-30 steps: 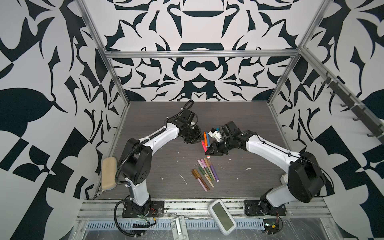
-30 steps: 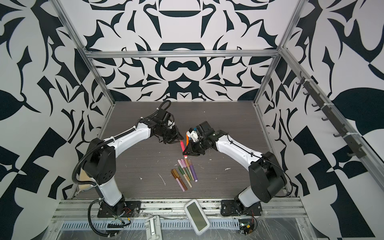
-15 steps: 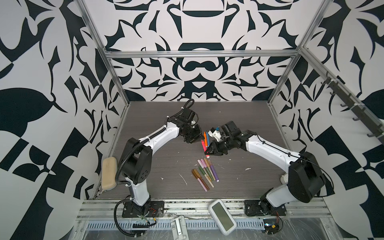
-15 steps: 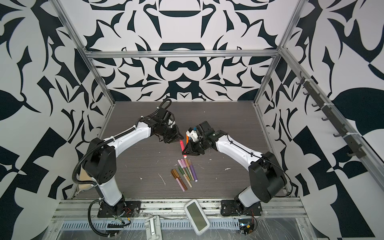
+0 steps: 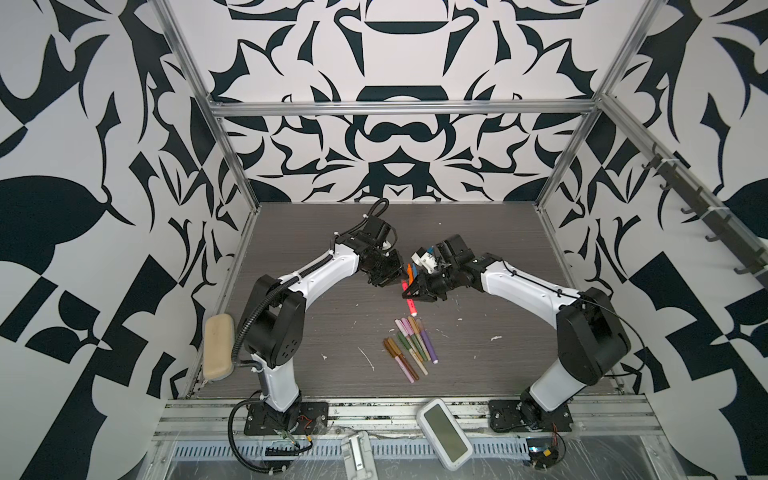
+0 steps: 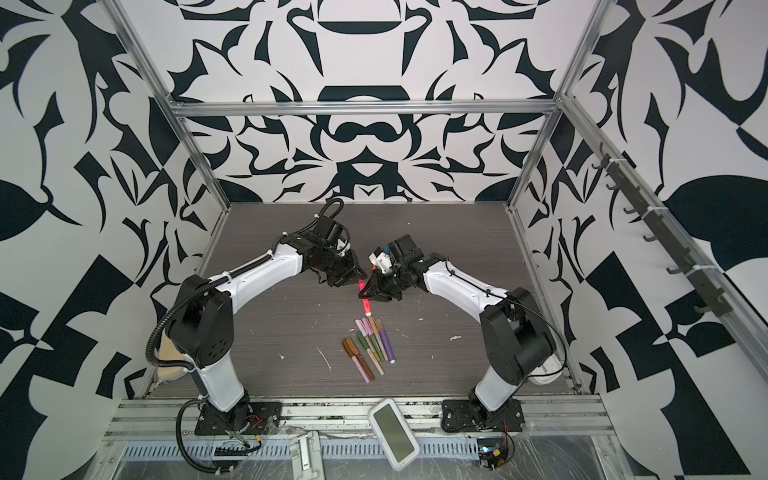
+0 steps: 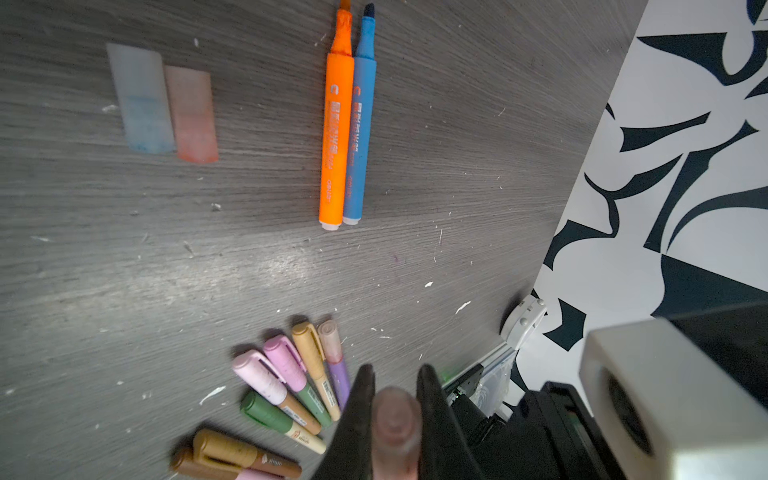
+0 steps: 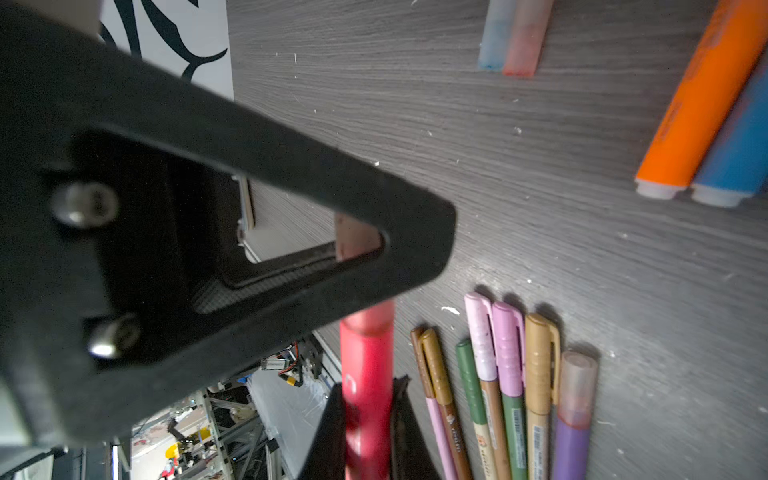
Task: Open the pen caps
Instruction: 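Close the left gripper on the clear cap and pull it off the pink highlighter, then carry the cap with the left gripper beside the other caps and release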
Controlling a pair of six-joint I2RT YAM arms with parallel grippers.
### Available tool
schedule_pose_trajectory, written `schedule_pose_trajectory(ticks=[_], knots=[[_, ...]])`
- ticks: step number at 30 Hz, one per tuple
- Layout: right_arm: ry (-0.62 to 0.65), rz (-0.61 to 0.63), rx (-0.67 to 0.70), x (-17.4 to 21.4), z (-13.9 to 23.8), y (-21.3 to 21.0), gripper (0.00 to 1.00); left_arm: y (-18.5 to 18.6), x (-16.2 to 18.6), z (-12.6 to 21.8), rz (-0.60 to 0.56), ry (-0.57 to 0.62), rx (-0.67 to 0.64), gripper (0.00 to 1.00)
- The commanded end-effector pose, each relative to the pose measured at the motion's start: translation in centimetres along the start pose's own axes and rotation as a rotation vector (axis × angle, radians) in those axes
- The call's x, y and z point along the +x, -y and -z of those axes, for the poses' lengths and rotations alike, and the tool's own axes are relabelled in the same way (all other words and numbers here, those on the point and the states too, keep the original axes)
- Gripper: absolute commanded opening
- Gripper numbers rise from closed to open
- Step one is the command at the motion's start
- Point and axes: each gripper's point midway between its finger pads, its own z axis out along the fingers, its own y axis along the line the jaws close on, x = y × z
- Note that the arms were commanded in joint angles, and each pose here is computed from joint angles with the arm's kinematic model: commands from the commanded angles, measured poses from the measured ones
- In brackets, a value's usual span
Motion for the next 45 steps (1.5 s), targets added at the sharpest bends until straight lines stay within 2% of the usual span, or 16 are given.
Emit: schedule_pose_trajectory(ticks=[1,3,5,9,11,14,19,27,35,45], knots=[[0.003,0.012,-0.012,0.1,0.7,-0.9,0.00,0.9,-0.4,0.3,-0.003,0.010,0.024,0.00],[-0.023,0.008,0.018,1.4,0.7,-0.1,0.00,1.5,-2.4,0.8,-0.004,0.050,0.054,0.00],[-0.060,0.022,0.033,3.5,0.6,0.2,0.00,1.9,-6.3,2.6,-0.022,0.079,0.049,0.00],[-0.103,0.040,0.044,8.1,0.6,0.7,0.00,-0.5,-15.7,8.0,0.012,0.197,-0.057,0.00],[-0.058,0.051,0.056,7.7,1.9,0.7,0.00,-1.5,-17.2,8.9,0.029,0.222,-0.099,0.00],[0.010,0.036,0.037,5.8,3.2,0.2,0.00,-1.7,-16.1,7.7,0.026,0.210,-0.080,0.00],[0.065,0.040,0.053,4.2,3.7,-0.1,0.00,-4.1,-13.2,5.8,0.036,0.160,-0.088,0.00],[0.096,0.060,0.148,3.2,4.5,1.4,0.00,-9.6,-9.3,2.9,0.022,0.041,-0.215,0.00],[0.090,0.031,0.169,2.4,4.0,2.3,0.00,-13.7,-7.7,0.9,-0.017,-0.070,-0.343,0.00],[0.103,0.007,0.180,2.3,3.9,2.7,0.00,-15.4,-6.9,-1.4,0.017,-0.150,-0.343,0.00]])
